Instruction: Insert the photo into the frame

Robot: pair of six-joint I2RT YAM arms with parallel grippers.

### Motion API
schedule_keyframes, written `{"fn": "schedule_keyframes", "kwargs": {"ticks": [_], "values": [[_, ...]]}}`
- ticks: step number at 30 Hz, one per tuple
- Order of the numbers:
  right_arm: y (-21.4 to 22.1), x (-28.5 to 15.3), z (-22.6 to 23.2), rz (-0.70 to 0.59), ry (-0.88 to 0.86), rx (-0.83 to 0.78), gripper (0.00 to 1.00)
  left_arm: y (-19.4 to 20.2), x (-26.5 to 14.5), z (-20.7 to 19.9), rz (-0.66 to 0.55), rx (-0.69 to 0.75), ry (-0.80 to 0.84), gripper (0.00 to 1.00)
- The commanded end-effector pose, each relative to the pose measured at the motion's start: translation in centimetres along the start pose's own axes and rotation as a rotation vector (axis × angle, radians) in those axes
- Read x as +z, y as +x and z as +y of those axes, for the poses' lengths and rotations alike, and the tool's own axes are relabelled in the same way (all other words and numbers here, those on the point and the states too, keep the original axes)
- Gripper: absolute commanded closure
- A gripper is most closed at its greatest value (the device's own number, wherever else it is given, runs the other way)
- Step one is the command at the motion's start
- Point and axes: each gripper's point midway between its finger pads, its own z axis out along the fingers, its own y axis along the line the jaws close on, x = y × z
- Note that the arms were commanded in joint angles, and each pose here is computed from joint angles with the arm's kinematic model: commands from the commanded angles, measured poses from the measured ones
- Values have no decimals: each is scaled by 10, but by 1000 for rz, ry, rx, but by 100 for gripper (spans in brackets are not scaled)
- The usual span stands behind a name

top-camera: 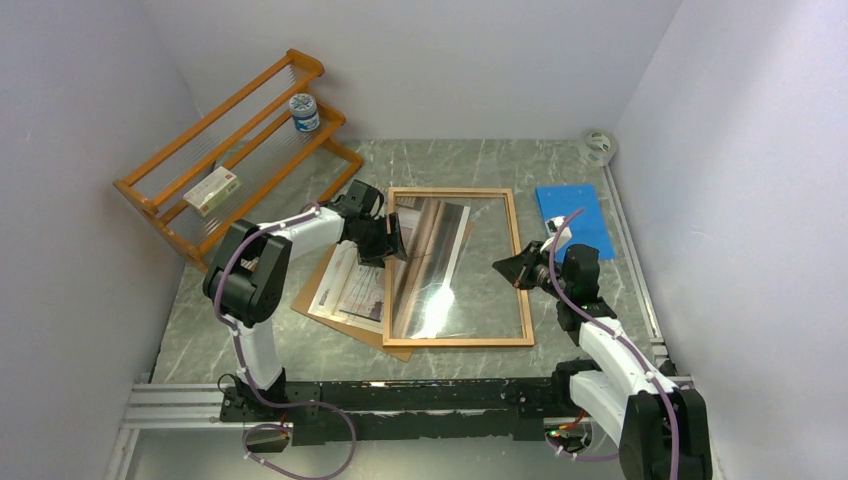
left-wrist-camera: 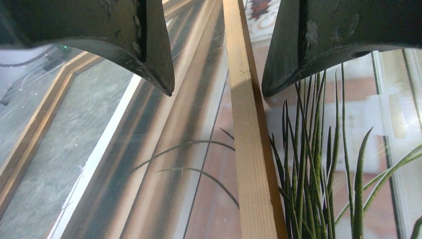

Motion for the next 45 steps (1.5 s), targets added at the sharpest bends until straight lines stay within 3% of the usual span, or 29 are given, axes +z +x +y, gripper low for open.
{"fn": "schedule_keyframes", "kwargs": {"ticks": [1,15,23,31,39,45], "values": [[-22,0,21,-59,-82,-94,100,4,-2,17,-23,9,-71,27],[-24,7,8,-41,-35,-119,100,4,-2,11,-13,21,-43,16],[-24,8,20,-68,-120,-159,100,3,-1,7,-7,23,-21,15],[-12,8,21,-12,-121,-48,100,-1,-2,4,-16,9,-1,15],[15,13,4,84,-53,144,90,0,-2,-2,-20,-11,47,18],[14,13,6,93,-51,160,78,-1,-3,-1,-25,-20,48,18]]}}
